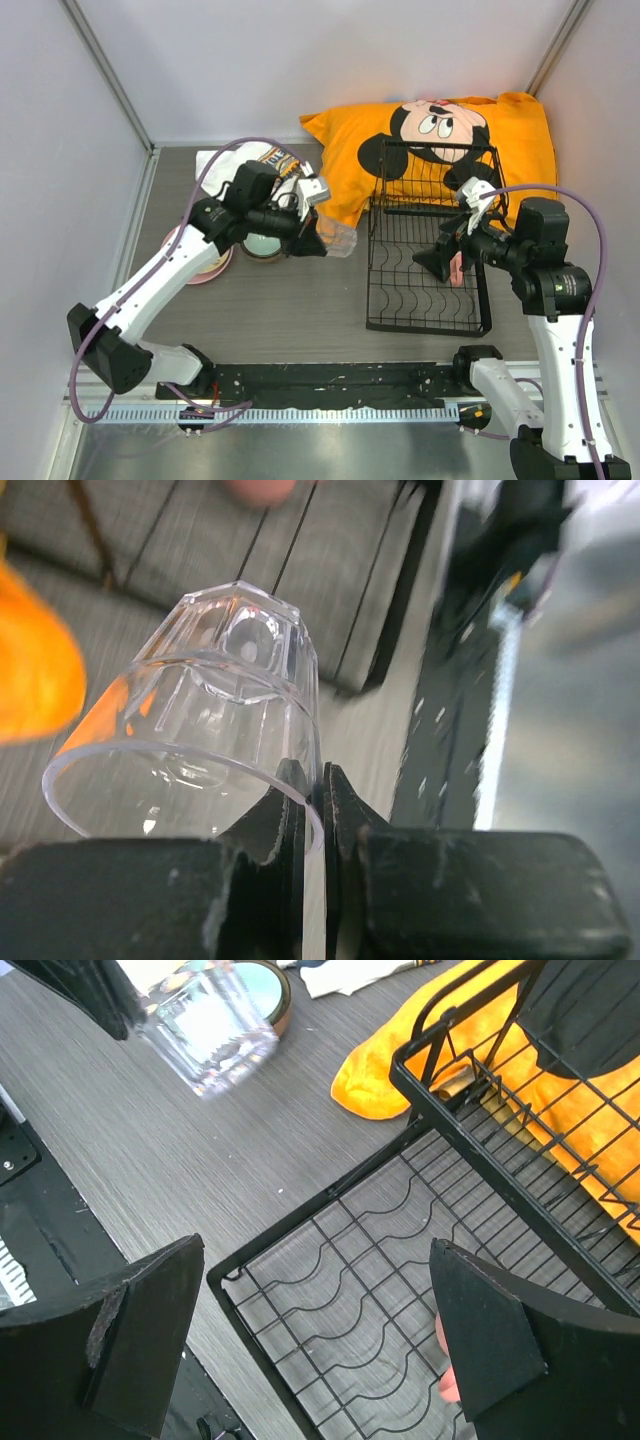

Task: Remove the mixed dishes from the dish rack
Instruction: Pick up the cup from the dish rack, then place the cup at the center of the board.

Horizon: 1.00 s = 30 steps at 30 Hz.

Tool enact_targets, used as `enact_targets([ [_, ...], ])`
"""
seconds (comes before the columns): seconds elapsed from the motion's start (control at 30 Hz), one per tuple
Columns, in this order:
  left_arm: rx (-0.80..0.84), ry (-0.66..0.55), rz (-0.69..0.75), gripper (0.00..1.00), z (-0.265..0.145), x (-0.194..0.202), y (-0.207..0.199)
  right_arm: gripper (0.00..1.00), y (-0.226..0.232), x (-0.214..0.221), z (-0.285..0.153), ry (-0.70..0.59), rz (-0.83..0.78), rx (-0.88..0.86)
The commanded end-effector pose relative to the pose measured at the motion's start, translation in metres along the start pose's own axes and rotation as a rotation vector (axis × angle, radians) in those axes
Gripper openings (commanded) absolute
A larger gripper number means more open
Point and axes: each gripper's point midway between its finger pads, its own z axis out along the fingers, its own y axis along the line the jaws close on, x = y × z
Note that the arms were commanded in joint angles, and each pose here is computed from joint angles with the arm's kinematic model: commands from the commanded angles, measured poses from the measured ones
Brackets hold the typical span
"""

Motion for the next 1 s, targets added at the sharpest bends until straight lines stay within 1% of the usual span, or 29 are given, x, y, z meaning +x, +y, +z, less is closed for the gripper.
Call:
enact_targets([
  [0.0,-0.179,0.308,0.102,0.0,-0.053,0.077,0.027,1.0,-0.008,0.004,0.005,0.0,-0.006,0.022],
  [0.1,-0.205,0.428,0.067,0.0,-0.074,0.113,0.037,1.0,-0.012,0.007,0.009,-0.006,0.005,0.03],
  [0.17,-0.261,0.5,0.048,0.0,-0.089,0.137,0.047,1.0,-0.015,0.01,0.009,-0.005,0.002,0.052],
  [0.27,-0.339,0.632,0.076,0.0,-0.111,0.171,0.057,1.0,-0.016,0.014,0.008,-0.004,-0.004,0.068],
  [0.33,-0.359,0.737,0.094,0.0,-0.126,0.196,0.059,1.0,-0.017,0.02,0.009,0.003,0.004,0.077],
  [0.47,-0.359,0.882,0.09,0.0,-0.153,0.23,0.056,1.0,-0.017,0.021,0.01,-0.004,0.005,0.08],
  [0.77,-0.431,1.021,0.102,0.0,-0.189,0.267,0.058,0.99,-0.017,0.02,0.009,-0.011,0.003,0.085],
  [0.97,-0.427,1.061,0.096,0.0,-0.19,0.289,0.058,1.0,-0.017,0.02,0.009,-0.007,0.007,0.084],
])
